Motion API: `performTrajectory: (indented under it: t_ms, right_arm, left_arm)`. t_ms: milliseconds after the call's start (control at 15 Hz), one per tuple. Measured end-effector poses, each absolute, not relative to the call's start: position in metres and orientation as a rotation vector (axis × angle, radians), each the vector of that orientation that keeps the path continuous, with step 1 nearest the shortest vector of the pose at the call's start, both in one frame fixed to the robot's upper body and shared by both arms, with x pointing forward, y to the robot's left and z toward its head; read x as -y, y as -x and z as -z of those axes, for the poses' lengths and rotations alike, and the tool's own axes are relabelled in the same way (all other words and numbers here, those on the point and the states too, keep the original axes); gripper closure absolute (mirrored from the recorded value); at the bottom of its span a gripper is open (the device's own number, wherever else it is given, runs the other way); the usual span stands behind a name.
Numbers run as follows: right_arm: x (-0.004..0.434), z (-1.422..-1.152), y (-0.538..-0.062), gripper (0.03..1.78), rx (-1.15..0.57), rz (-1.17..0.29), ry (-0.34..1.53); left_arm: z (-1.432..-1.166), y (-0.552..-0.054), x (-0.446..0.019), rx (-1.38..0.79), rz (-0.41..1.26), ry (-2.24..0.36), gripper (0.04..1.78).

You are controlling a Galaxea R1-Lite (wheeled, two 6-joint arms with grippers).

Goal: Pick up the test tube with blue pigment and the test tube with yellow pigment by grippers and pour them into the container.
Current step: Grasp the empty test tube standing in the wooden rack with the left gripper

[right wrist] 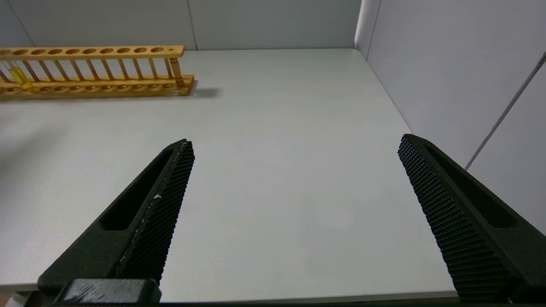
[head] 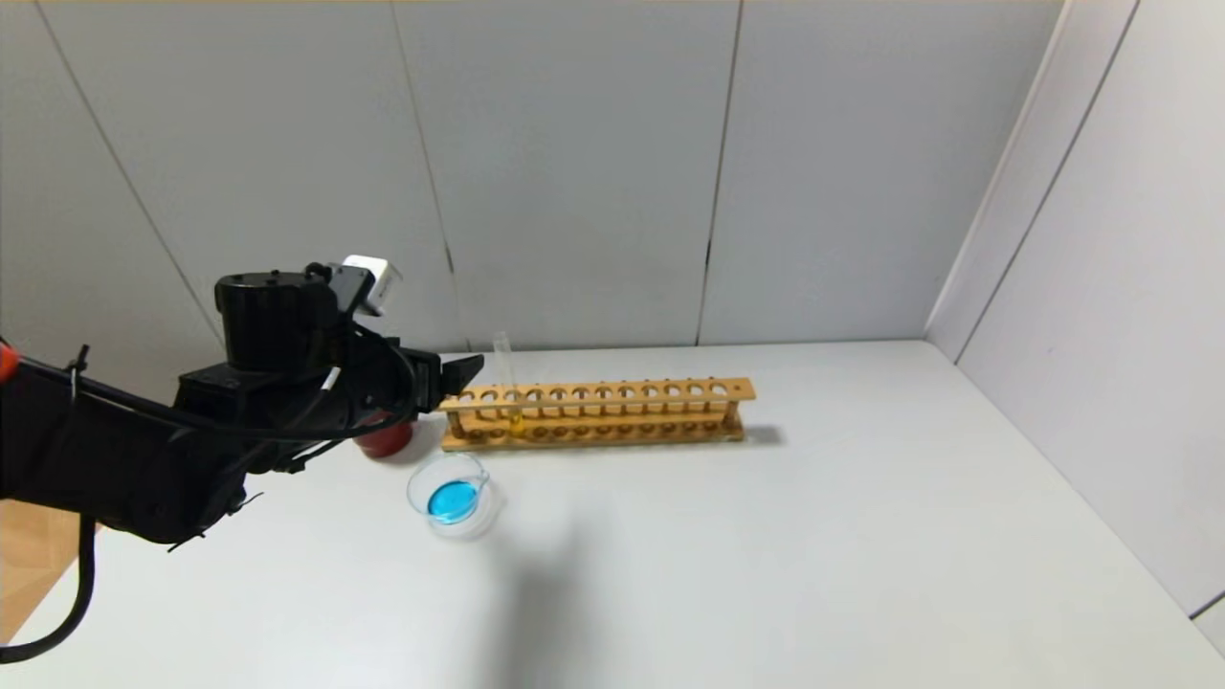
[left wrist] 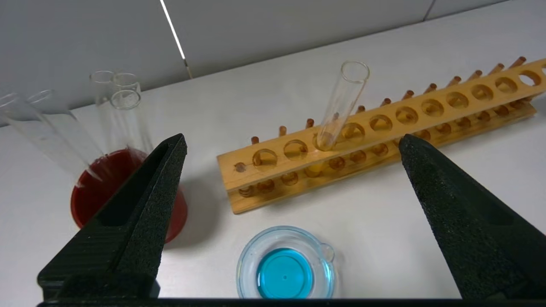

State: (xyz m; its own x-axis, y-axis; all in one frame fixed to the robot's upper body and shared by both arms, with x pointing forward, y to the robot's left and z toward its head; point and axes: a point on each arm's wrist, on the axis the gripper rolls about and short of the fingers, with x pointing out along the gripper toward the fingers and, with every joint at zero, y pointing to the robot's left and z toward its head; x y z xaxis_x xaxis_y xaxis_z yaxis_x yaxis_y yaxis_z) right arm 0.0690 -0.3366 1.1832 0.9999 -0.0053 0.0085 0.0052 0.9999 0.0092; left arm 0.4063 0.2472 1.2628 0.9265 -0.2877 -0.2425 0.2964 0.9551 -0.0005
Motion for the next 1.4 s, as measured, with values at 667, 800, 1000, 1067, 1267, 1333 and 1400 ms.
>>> performTrajectory:
  t_ms: [667,800,1000,1067,1267,1333,1400]
  right_arm:
    - [0.337,-1.183,-0.069,0.06,0.009,0.005,-0.009]
    - [0.337,-1.183,-0.069,0.06,0.008,0.005,-0.009]
    - [0.337,-1.183,-0.069,0.06,0.009,0.005,-0.009]
    - [0.337,-1.183,-0.069,0.06,0.009,0.005,-0.009]
    - [0.337,-1.183,-0.069,0.06,0.009,0.005,-0.009]
    - [0.337,-1.183,-0.069,0.06,0.009,0.005,-0.009]
    - [0.337,-1.183,-0.069,0.06,0.008,0.005,-0.009]
  left_arm:
    - [-1.236,-0.437,-0.227,-0.238,0.354,-0.028,0.07]
    - [-1.234,-0.440,-0.220,-0.245,0.366,-0.003,0.07]
    - [-1.228,-0.449,-0.214,-0.246,0.372,0.004,0.07]
    - [-1.226,-0.451,-0.212,-0.250,0.373,0.003,0.07]
    - [-1.220,-0.458,-0.210,-0.255,0.372,0.003,0.07]
    - [-1.219,-0.461,-0.209,-0.255,0.372,0.003,0.07]
    - [-1.218,-0.464,-0.208,-0.255,0.371,0.002,0.07]
